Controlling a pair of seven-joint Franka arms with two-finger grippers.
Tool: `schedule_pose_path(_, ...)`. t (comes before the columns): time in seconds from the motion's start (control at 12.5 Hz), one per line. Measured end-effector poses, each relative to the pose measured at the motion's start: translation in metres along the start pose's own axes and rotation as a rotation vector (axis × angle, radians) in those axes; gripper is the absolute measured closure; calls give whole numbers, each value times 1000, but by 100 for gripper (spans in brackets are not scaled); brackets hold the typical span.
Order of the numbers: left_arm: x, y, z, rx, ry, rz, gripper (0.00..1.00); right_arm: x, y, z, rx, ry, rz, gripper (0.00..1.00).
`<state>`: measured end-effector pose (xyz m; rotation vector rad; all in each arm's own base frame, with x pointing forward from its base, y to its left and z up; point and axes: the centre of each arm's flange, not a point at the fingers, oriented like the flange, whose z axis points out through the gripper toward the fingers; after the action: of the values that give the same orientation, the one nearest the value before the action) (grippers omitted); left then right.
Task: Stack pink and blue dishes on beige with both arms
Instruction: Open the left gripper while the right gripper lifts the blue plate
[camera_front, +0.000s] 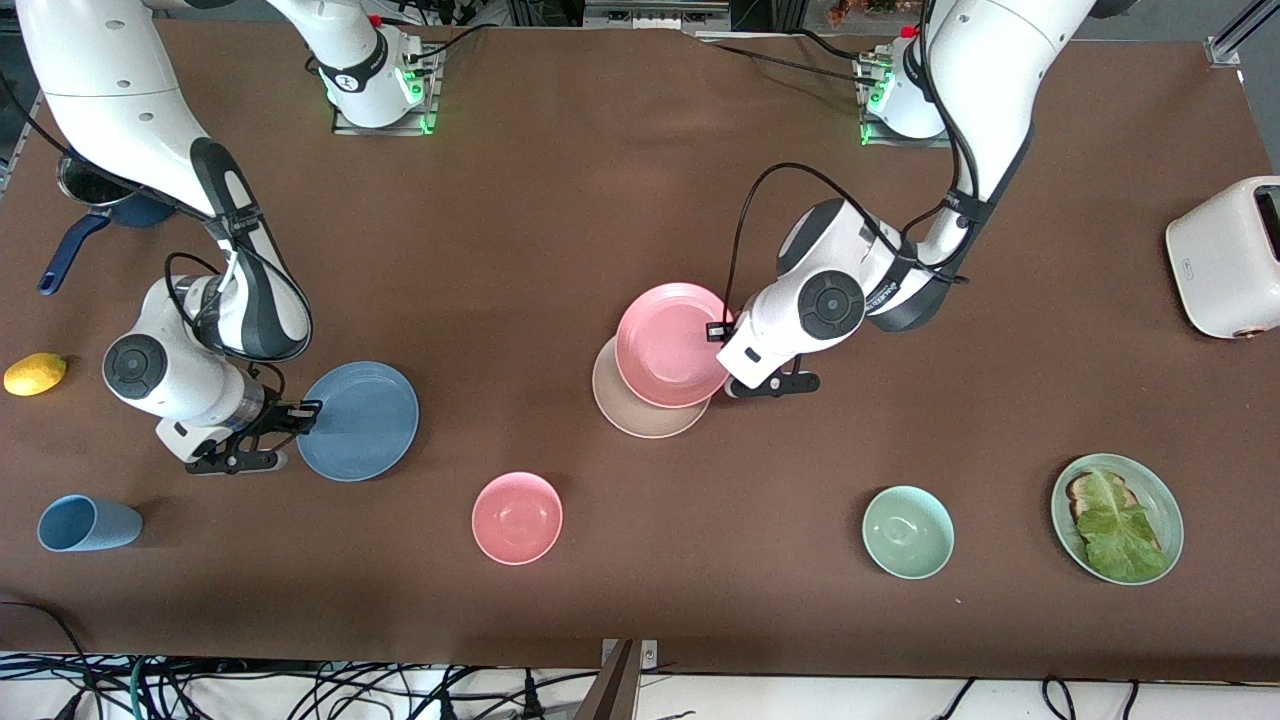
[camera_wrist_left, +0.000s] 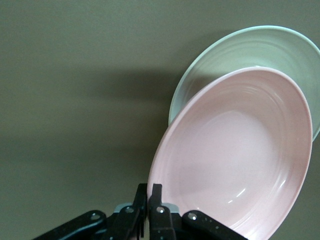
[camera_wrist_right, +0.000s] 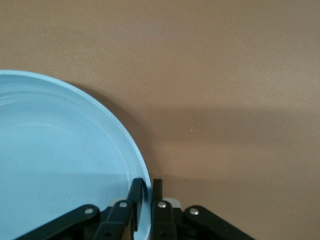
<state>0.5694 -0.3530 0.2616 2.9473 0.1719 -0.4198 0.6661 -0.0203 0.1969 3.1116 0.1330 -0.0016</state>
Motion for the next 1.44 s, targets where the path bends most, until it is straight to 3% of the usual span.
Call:
schedule_pose_path(0.56, 30, 6, 15, -9, 19, -43, 95, 5, -2, -13, 1, 15, -4, 94)
schedule_pose_path(0.72, 36, 4, 7, -18, 34, -50, 78, 15, -3, -36, 4, 2, -7, 94)
schedule_pose_path(1.28, 56, -6, -27, -45, 87, -93, 1, 33, -21, -82, 20, -24, -32, 95)
schedule_pose_path(1.44, 66, -27, -42, -38, 78, -125, 0, 34, -38, -100, 25, -32, -21, 95)
